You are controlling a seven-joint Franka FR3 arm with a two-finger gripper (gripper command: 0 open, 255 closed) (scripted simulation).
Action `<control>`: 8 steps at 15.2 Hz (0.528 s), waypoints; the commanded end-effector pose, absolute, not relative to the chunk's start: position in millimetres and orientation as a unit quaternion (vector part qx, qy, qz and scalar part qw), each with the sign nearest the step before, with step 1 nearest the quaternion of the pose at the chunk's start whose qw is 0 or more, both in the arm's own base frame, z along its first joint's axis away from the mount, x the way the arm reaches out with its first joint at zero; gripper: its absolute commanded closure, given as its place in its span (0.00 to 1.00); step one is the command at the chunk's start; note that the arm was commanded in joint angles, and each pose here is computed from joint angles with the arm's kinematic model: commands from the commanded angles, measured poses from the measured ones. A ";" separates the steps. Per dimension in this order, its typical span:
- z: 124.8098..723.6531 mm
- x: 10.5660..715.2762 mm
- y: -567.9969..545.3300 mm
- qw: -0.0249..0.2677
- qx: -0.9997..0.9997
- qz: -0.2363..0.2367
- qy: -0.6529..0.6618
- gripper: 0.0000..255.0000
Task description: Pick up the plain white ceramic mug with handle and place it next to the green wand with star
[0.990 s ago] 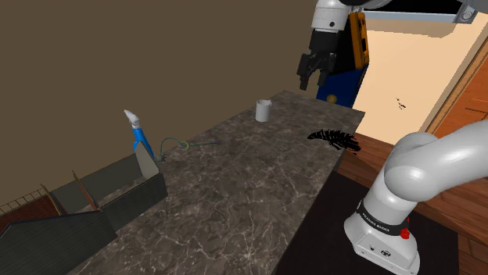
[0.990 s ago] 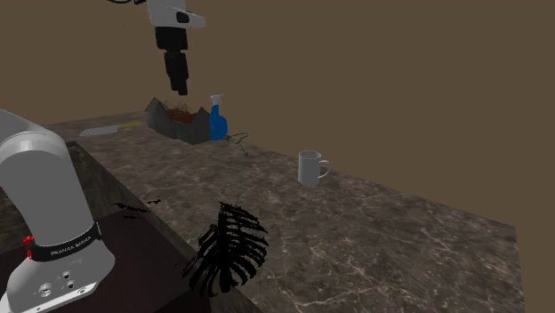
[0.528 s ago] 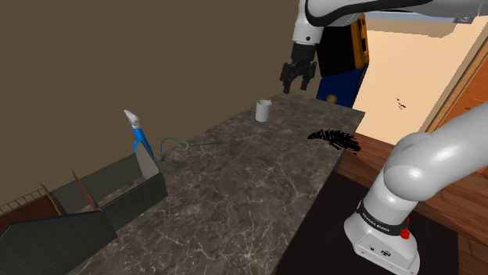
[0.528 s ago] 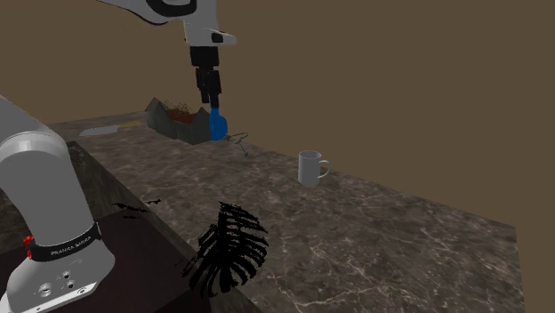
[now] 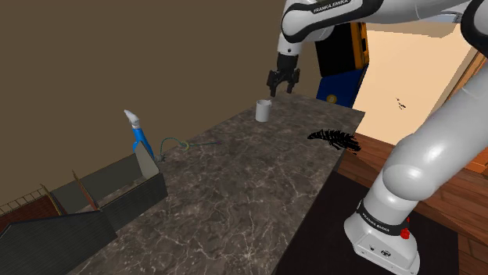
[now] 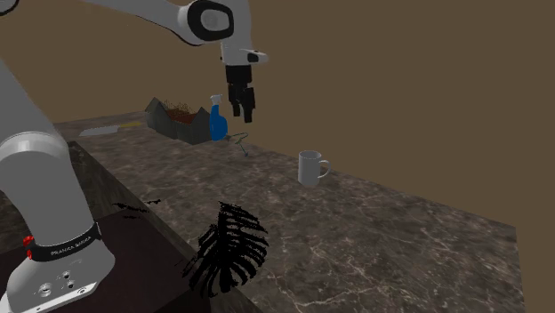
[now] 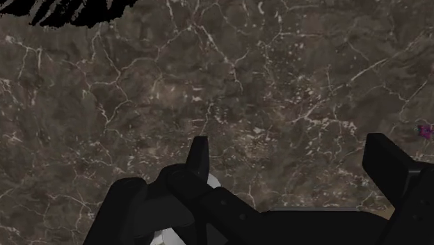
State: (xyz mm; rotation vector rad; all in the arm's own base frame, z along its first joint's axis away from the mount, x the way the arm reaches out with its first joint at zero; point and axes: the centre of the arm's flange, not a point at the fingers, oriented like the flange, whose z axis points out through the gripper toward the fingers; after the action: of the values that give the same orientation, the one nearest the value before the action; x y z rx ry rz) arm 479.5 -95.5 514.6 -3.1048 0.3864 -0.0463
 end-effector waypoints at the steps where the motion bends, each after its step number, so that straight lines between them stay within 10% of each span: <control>1: 502.3 500.6 -104.0 0.004 -0.992 -0.017 0.127 0.00; 8: 462.8 572.1 -141.8 -0.001 -0.990 -0.025 0.139 0.00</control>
State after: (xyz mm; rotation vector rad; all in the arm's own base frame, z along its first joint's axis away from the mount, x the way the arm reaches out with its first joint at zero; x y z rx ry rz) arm 563.7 -135.1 469.7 -3.1109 0.4305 -0.0729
